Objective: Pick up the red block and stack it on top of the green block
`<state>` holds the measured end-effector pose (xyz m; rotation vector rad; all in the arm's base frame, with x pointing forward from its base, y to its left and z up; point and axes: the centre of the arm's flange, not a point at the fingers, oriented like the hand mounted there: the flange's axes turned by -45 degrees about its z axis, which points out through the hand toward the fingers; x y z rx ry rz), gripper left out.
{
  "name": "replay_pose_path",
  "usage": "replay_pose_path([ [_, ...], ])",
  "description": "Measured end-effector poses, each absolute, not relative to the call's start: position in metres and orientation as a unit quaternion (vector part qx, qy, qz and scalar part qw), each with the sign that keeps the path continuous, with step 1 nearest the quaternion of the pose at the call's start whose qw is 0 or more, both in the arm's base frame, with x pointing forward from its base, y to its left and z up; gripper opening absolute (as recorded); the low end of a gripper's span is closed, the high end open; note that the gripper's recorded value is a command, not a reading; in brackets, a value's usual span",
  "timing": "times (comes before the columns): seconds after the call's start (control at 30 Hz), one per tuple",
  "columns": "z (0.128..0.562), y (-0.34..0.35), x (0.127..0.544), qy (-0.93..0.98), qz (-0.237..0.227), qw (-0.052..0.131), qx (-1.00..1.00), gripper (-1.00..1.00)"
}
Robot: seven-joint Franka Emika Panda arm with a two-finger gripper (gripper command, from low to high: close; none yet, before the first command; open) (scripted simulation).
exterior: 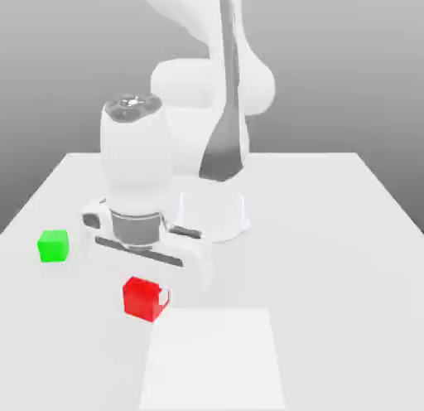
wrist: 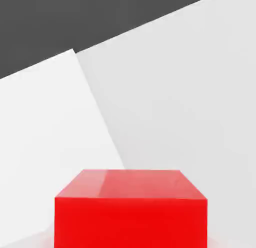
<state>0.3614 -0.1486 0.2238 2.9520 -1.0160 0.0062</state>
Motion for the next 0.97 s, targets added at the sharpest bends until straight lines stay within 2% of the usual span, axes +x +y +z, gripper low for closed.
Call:
replay_pose_path([
  [0.3, 0.238, -0.265, 0.269, -0.641, 0.003, 0.011, 0.768, -1.0],
  [0.63, 0.244, -0.339, 0.125, -0.891, 0.001, 0.0, 0.453, -1.0],
  [0.87, 0.189, -0.342, 0.119, -0.901, 0.001, -0.002, 0.433, -1.0],
  [0.9, 0.183, -0.342, 0.117, -0.902, 0.001, -0.001, 0.432, 1.0],
  [0.97, 0.183, -0.342, 0.117, -0.902, 0.001, -0.001, 0.432, 1.0],
])
